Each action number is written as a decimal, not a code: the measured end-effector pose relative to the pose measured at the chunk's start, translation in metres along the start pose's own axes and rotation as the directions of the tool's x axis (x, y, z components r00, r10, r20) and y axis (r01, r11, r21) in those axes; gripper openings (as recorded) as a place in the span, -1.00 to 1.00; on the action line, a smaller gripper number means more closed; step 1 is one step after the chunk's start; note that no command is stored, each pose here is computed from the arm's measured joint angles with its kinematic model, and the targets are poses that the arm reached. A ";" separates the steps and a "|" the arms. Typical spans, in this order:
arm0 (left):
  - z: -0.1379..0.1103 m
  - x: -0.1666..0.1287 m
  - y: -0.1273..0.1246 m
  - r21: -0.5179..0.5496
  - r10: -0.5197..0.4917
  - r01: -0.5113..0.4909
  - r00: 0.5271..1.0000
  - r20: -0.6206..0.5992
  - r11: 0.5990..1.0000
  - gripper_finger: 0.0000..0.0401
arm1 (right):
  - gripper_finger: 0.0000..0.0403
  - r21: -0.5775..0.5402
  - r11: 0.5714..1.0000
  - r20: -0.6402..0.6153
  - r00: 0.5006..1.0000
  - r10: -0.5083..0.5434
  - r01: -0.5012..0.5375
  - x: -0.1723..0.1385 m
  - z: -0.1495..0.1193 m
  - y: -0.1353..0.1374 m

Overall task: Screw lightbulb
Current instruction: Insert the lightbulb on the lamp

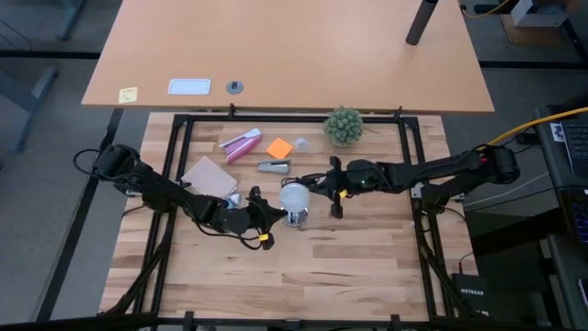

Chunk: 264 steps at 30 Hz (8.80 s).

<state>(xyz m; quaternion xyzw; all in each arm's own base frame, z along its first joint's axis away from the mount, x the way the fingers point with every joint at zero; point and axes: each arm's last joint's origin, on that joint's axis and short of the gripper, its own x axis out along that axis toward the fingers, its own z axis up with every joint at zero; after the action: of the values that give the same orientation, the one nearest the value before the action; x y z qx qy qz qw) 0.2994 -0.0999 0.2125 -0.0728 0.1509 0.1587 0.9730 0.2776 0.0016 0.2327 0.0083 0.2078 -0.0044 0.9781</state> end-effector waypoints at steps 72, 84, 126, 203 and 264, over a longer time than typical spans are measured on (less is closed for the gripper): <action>-0.007 -0.013 0.004 -0.058 0.142 -0.145 0.989 -0.050 0.988 -0.99 | -0.96 -0.001 0.971 0.004 0.971 0.240 -0.240 0.012 -0.005 0.007; -0.013 -0.026 -0.012 -0.037 0.075 -0.077 0.996 -0.053 0.996 -0.99 | -0.96 -0.031 0.983 0.037 0.983 0.182 -0.181 -0.011 0.008 0.005; -0.006 -0.021 -0.006 -0.036 0.191 -0.191 0.981 0.026 0.981 -0.99 | -0.96 -0.021 0.996 0.068 0.994 0.084 -0.083 0.011 0.002 0.002; -0.010 -0.021 -0.001 -0.060 0.253 -0.252 0.967 0.021 0.966 -0.99 | -0.96 0.127 0.984 0.067 0.990 0.120 -0.128 0.023 -0.004 0.003; -0.017 -0.030 -0.006 -0.103 0.318 -0.313 0.947 0.042 0.944 -0.99 | -0.96 0.224 0.966 0.199 0.976 0.087 -0.132 0.021 0.009 0.003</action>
<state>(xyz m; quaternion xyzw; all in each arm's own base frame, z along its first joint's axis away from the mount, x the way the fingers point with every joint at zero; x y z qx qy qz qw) 0.2695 -0.1169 0.2069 -0.0892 0.1247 0.3213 0.9345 0.3001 0.0039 0.2328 0.1356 0.1121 0.0244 0.9841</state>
